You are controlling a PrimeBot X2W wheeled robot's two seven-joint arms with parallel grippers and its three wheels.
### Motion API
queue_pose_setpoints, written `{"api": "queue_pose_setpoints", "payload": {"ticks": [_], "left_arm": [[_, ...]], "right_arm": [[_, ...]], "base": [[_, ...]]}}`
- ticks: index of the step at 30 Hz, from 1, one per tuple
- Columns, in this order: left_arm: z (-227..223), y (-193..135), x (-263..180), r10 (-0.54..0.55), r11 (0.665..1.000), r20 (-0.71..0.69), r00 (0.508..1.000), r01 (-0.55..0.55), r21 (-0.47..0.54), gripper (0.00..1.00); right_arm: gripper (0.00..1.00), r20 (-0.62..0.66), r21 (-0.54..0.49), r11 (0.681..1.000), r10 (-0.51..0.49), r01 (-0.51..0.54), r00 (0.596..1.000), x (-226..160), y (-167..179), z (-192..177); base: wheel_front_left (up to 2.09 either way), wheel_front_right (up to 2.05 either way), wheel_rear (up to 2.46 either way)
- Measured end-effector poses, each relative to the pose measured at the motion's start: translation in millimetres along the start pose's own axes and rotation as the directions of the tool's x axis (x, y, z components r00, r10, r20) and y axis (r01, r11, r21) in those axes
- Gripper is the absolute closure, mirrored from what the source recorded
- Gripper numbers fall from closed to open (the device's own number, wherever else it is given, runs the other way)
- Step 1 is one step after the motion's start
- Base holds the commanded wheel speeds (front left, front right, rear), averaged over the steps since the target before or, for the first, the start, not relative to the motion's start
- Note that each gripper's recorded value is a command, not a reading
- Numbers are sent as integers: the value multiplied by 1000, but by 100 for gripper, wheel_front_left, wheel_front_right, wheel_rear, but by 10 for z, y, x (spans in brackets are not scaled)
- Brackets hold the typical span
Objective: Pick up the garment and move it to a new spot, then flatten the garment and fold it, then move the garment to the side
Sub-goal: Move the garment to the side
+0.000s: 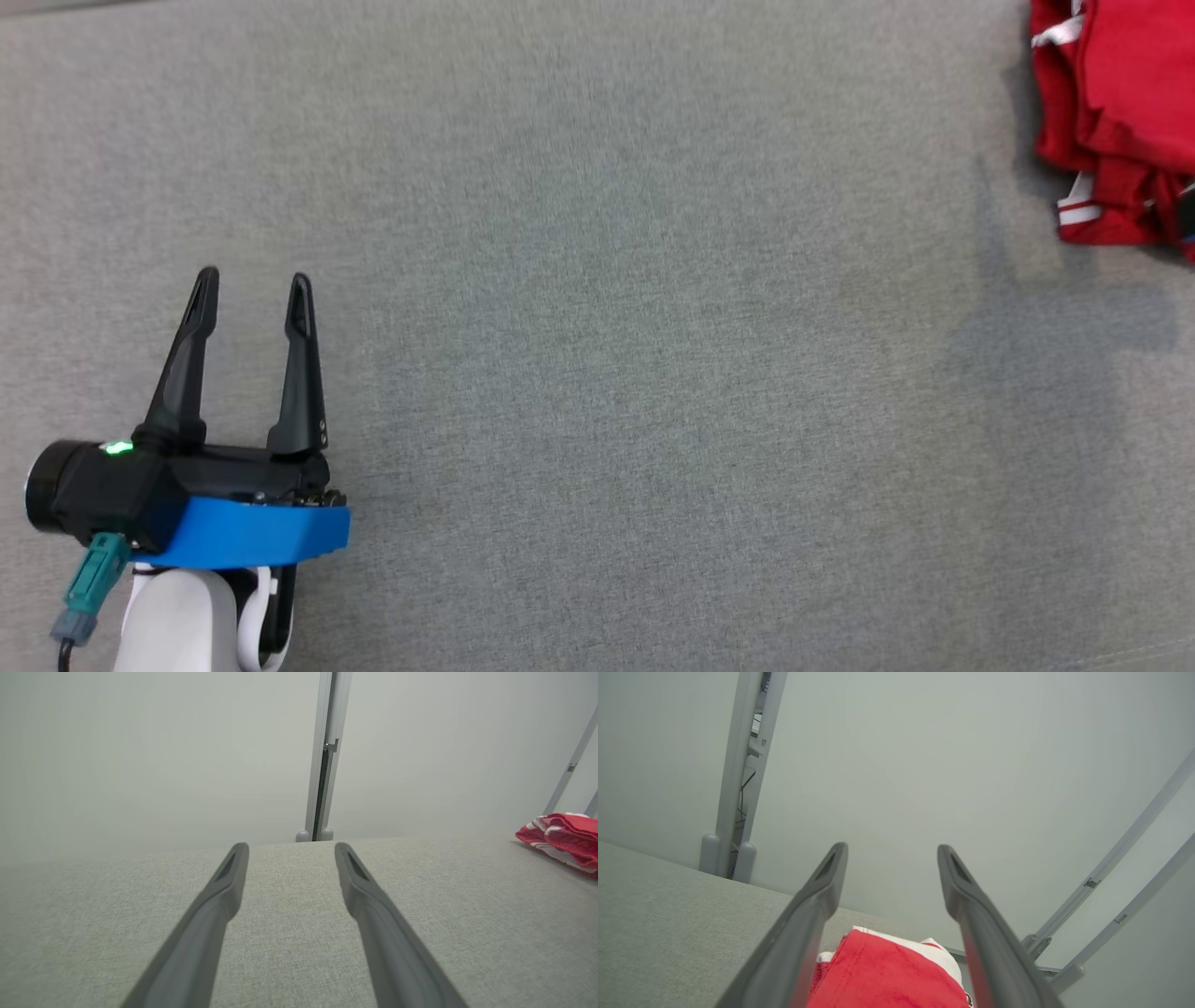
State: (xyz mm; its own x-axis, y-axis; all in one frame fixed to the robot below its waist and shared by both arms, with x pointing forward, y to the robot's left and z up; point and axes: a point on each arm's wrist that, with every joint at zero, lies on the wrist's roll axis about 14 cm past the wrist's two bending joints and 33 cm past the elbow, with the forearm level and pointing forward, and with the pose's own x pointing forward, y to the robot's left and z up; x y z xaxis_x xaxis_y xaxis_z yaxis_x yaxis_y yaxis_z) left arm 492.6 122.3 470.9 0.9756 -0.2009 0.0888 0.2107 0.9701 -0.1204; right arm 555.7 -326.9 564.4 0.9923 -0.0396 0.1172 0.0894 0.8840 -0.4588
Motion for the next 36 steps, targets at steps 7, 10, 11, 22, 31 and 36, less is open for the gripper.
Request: {"api": "queue_pose_setpoints", "payload": {"ticks": [7,10,11,22,31,36], "left_arm": [[282,30,-211,23,1000,37,999,-24,10,0],[360,56,-311,37,999,44,998,-38,13,0],[381,63,-340,40,999,46,998,-41,15,0],[490,98,-674,82,997,45,996,-83,4,0],[544,93,-838,99,995,49,994,-99,-4,0],[543,102,-914,110,994,45,993,-110,-5,0]], "right_arm": [[0,85,117,988,95,-104,992,-318,525,336],[0,119,177,974,121,-141,986,-480,747,457],[0,124,196,969,125,-148,984,-537,804,478],[0,91,394,904,139,-164,986,-1248,1271,442],[0,56,475,873,94,-109,994,-1634,1288,396],[0,35,492,866,84,-90,996,-1776,1289,351]], "base": [[0,0,0],[0,0,0],[0,0,0],[0,0,0],[0,0,0],[0,0,0]]}}
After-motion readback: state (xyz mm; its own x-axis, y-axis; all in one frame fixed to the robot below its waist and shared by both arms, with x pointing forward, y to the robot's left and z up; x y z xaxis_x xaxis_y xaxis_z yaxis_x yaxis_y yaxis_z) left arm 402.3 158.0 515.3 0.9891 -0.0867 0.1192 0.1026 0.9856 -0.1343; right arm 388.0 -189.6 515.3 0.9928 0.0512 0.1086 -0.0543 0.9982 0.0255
